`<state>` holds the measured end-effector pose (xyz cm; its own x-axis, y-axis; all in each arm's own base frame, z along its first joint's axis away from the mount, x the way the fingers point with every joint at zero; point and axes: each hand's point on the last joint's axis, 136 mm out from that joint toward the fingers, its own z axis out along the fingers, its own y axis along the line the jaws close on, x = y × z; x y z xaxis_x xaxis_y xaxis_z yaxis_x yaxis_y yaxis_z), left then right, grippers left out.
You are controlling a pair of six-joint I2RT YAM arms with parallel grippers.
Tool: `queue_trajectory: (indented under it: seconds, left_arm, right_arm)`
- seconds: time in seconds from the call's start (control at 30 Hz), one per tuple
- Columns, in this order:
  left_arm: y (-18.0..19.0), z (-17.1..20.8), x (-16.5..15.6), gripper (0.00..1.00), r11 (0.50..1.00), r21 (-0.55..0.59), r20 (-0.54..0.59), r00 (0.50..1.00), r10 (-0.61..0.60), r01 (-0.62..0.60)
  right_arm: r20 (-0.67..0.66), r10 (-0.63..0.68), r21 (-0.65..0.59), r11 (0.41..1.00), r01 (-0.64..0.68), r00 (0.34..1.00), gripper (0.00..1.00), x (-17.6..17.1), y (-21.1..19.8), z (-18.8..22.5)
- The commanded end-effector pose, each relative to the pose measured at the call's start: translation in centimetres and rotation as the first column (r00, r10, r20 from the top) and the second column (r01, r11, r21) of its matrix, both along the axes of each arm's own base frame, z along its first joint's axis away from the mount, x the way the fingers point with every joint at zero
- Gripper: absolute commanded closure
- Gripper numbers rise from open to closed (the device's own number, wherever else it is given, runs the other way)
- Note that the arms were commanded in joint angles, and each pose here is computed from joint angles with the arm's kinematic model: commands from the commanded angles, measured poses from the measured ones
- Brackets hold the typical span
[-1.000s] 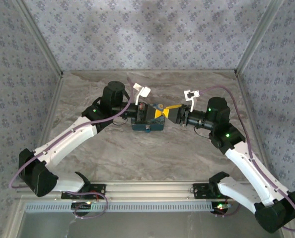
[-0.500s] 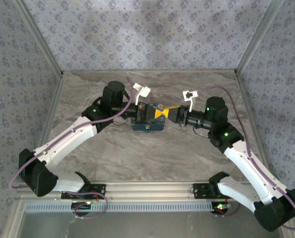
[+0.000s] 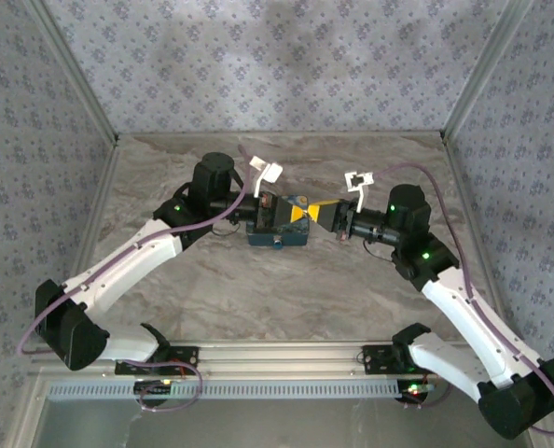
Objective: Unlock the padlock with the key
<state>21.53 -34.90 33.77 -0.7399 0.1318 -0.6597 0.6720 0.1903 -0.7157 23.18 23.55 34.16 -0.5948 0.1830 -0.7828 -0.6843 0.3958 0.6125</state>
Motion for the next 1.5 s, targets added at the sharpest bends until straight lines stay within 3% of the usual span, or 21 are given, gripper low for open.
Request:
queue_trajectory:
  seconds: [0.0, 0.07, 0.13, 0.3, 0.5, 0.73, 0.97, 1.3, 1.47]
  left_arm:
    - [-0.1, 1.5, -0.2, 0.81, 0.999, -0.037, 0.039, 0.999, -0.007, 0.008]
    - [0.0, 1.5, -0.1, 0.77, 0.999, -0.038, 0.043, 0.999, 0.000, 0.001]
    - [0.1, 1.4, 0.0, 0.65, 0.999, -0.035, 0.045, 0.999, 0.014, -0.012]
    - [0.7, 1.1, 0.5, 0.63, 0.998, -0.041, 0.043, 0.997, 0.058, -0.056]
    - [2.2, 1.4, 2.2, 0.49, 0.982, -0.090, 0.030, 0.985, 0.168, -0.164]
    - [1.5, 2.0, 2.1, 0.37, 0.979, -0.144, 0.019, 0.989, 0.145, -0.140]
    - [0.3, 2.8, 1.3, 0.40, 0.981, -0.174, 0.033, 0.995, 0.094, -0.087]
    - [-1.0, 3.1, 0.8, 0.64, 0.982, -0.182, 0.039, 0.998, 0.051, -0.043]
    - [-0.9, 3.3, 0.7, 0.67, 0.982, -0.186, 0.045, 0.998, 0.052, -0.043]
  right_arm:
    - [0.009, -0.033, 0.031, 0.999, 0.033, 0.999, 1.00, 0.3, -0.2, 0.3]
    - [0.011, -0.056, 0.038, 0.998, 0.055, 0.998, 1.00, 0.5, -0.4, 0.1]
    - [0.002, -0.083, 0.057, 0.995, 0.083, 0.997, 1.00, 0.9, -0.7, 0.2]
    - [0.008, -0.097, 0.072, 0.993, 0.096, 0.995, 1.00, 1.1, -0.9, 0.4]
    - [0.018, -0.114, 0.096, 0.989, 0.112, 0.993, 1.00, 1.0, -1.2, 0.9]
    - [0.016, -0.088, 0.120, 0.989, 0.085, 0.996, 1.00, 0.7, -0.8, 1.1]
    - [0.022, -0.073, 0.131, 0.989, 0.069, 0.997, 1.00, 0.4, -0.5, 1.3]
    - [0.028, -0.054, 0.152, 0.987, 0.049, 0.998, 1.00, 0.1, -0.3, 1.7]
    - [0.026, -0.043, 0.149, 0.988, 0.039, 0.999, 1.00, 0.0, -0.2, 1.5]
